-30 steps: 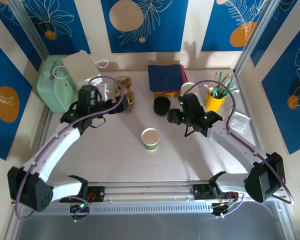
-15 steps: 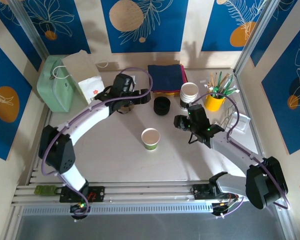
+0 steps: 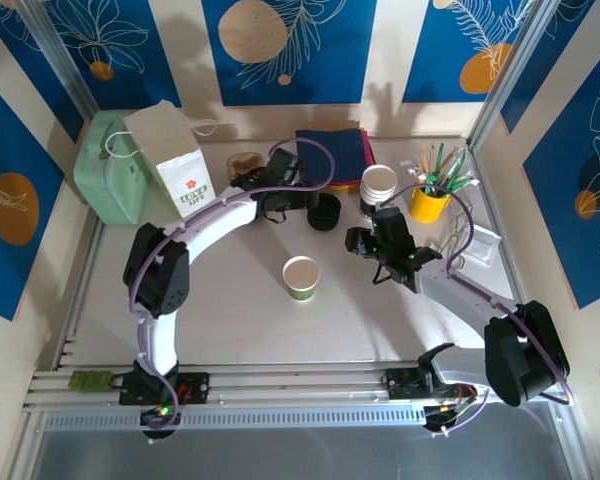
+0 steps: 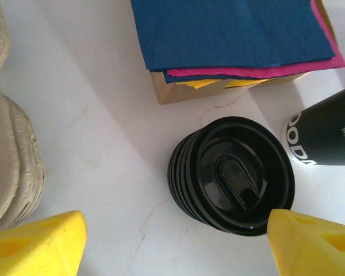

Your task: Pack the takeout coffee

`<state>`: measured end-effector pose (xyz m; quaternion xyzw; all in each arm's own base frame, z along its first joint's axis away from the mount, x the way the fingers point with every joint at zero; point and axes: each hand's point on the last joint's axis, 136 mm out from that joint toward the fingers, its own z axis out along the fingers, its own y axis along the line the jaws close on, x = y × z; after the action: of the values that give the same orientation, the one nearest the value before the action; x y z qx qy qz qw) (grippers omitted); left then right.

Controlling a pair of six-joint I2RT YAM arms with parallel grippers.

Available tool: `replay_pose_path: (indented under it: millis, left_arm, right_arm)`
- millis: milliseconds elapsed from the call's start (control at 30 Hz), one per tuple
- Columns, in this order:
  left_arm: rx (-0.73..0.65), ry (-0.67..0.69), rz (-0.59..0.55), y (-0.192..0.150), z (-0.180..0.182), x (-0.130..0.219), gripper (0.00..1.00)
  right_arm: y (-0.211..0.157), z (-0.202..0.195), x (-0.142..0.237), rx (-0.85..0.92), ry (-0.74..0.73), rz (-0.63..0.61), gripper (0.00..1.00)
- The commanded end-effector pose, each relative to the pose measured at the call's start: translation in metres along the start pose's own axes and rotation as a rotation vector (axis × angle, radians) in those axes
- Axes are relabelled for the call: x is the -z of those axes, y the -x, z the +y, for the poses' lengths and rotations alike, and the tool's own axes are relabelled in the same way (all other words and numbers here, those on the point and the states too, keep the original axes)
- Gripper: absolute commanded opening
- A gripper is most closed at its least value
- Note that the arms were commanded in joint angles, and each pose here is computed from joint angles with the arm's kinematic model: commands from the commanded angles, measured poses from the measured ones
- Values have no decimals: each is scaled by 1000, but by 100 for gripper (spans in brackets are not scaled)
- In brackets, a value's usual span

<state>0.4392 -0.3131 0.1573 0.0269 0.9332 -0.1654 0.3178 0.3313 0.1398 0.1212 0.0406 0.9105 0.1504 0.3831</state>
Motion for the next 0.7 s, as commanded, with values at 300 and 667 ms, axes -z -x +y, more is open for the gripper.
replay_pose_path:
  millis: [300, 667]
  left_arm:
    - [-44, 43, 64, -13, -15, -38, 68]
    - [-56, 23, 112, -26, -28, -58, 44]
  right_arm:
    - [13, 3, -2, -14, -8, -13, 57]
    - [13, 5, 0, -10, 2, -9, 57]
